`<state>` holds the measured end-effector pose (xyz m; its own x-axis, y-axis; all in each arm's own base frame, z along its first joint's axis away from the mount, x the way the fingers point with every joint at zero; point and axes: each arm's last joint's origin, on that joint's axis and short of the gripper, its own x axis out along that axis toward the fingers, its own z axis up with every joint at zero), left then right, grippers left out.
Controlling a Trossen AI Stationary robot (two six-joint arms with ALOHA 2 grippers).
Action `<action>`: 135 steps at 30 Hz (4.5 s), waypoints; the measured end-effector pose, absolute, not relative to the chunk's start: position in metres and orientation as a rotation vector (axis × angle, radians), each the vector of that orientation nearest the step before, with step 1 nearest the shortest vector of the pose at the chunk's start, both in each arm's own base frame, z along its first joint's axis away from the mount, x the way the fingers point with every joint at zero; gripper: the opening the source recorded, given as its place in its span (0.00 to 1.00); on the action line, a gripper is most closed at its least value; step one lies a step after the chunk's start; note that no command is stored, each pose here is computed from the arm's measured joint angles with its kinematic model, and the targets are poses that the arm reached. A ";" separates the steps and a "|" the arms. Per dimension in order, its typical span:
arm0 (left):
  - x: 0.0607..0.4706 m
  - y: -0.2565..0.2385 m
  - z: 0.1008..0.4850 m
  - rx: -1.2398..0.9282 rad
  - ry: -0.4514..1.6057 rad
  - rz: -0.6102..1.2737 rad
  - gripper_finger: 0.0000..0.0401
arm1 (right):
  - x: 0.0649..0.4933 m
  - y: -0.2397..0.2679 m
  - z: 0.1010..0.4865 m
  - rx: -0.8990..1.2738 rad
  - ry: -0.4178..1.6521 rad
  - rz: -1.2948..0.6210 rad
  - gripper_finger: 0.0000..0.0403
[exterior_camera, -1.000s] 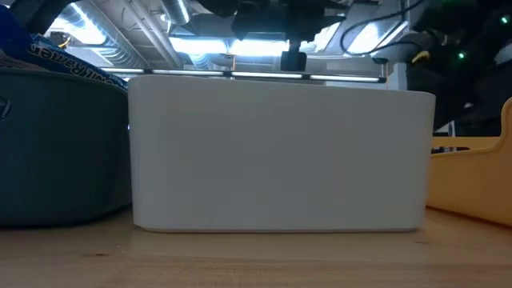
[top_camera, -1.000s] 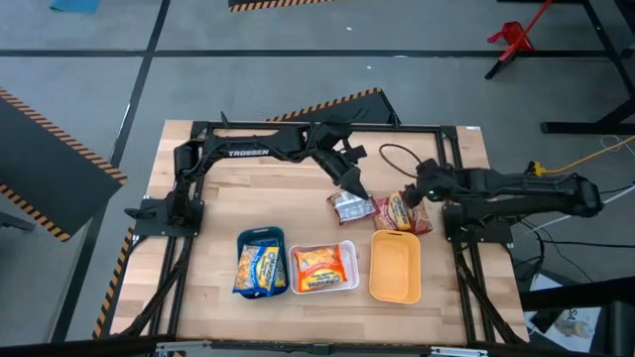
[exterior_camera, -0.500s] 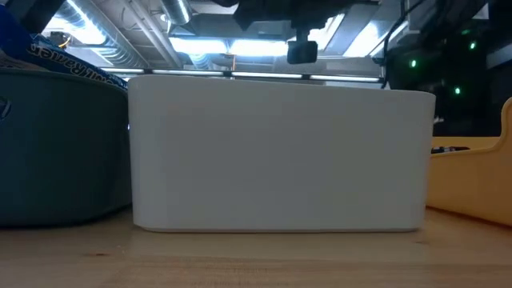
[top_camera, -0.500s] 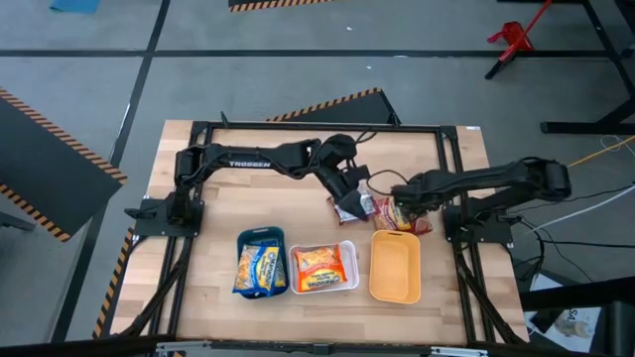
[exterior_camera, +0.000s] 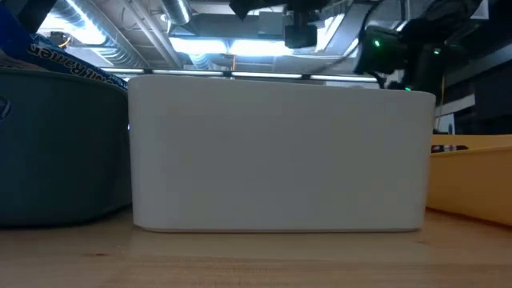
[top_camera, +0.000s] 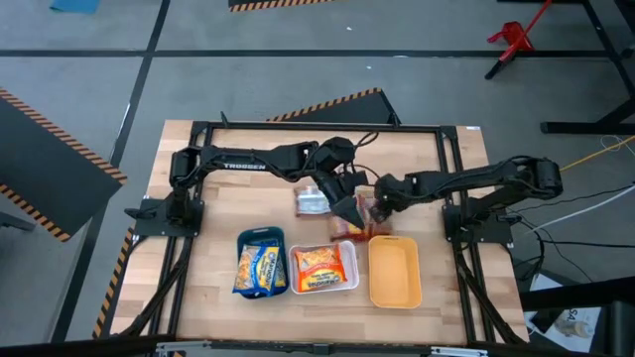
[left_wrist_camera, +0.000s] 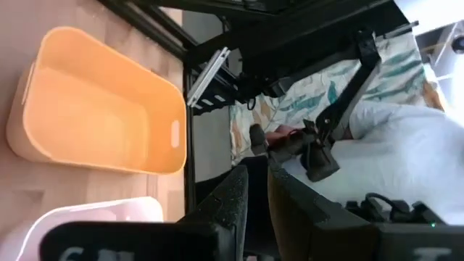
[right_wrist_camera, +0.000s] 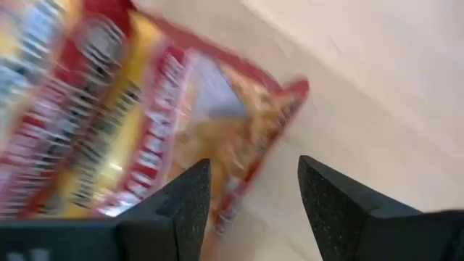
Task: Sort Maruchan noodles
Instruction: Move the red noodle packs to the center of the table, then put the left red noodle pack into the yellow bin
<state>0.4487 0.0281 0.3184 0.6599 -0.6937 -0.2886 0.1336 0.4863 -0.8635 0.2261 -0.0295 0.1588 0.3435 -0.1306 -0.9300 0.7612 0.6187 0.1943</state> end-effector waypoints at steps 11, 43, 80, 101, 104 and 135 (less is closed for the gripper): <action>0.405 0.037 0.339 -0.730 0.781 -0.223 0.12 | 0.232 -0.031 0.190 0.568 1.007 -0.574 0.48; 0.362 0.083 0.319 -0.254 1.053 0.611 0.32 | 0.241 -0.035 0.210 0.418 0.850 -0.523 0.86; 0.318 0.051 0.167 -0.586 1.237 0.420 0.73 | 0.237 -0.053 0.210 0.490 0.812 -0.663 0.86; 0.327 0.055 0.134 -0.493 1.287 0.505 0.39 | 0.237 -0.052 0.209 0.499 0.830 -0.646 0.86; 0.328 0.056 0.134 -0.481 1.282 0.521 0.27 | 0.237 -0.052 0.209 0.499 0.829 -0.647 0.86; 0.294 0.039 0.254 -0.682 0.847 0.572 0.00 | 0.216 -0.105 0.208 0.471 0.836 -0.864 0.86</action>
